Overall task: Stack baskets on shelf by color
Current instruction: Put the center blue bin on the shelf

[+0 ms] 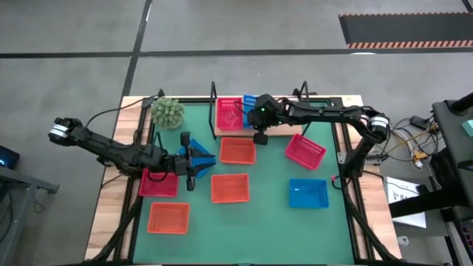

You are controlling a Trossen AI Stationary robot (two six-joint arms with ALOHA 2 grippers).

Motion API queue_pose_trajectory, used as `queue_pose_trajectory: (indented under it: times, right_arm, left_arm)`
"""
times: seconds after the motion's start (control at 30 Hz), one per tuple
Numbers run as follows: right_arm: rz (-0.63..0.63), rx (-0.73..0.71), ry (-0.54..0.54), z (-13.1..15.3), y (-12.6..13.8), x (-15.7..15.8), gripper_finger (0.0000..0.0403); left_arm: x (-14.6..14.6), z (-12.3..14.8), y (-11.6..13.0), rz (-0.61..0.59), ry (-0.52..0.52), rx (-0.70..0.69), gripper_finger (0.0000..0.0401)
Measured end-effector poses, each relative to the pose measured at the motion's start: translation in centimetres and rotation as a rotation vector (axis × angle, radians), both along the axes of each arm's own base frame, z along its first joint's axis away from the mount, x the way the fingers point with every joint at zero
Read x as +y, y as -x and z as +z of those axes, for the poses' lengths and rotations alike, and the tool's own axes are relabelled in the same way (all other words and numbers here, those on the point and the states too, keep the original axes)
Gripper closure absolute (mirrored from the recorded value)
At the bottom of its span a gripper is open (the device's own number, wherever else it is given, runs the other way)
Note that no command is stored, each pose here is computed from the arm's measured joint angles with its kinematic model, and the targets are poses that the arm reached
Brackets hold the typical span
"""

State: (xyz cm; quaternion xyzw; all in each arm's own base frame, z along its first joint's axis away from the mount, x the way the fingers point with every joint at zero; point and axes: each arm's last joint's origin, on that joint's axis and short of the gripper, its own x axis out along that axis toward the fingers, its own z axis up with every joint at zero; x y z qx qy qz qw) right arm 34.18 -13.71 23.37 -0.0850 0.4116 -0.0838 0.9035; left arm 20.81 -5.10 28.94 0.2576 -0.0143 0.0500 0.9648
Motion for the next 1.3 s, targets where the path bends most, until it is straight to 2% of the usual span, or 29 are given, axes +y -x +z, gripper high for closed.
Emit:
queue_pose_trajectory:
  times: [0.23,0.4,0.8,1.1,1.3]
  right_arm:
    - [0.003,-0.024,0.007,0.3,-0.3,0.1,0.0391]
    - [0.003,0.009,0.012,0.1,-0.1,0.1,0.0391]
    - [-0.010,0.089,0.049,-2.2,-0.7,-0.3,0.0390]
    - [-0.003,0.094,0.050,-2.4,-0.8,-0.4,0.0390]
    - [-0.013,0.091,0.040,-2.4,-0.8,-0.3,0.0364]
  left_arm:
    - [0.0,0.0,0.0,0.000,0.000,-0.001,0.0311]
    - [0.0,0.0,0.0,0.000,0.001,-0.001,0.0311]
    - [0.0,0.0,0.0,0.000,0.001,-0.001,0.0311]
    - [0.0,0.0,0.0,0.000,0.002,-0.002,0.0311]
    - [0.0,0.0,0.0,0.000,0.002,-0.002,0.0311]
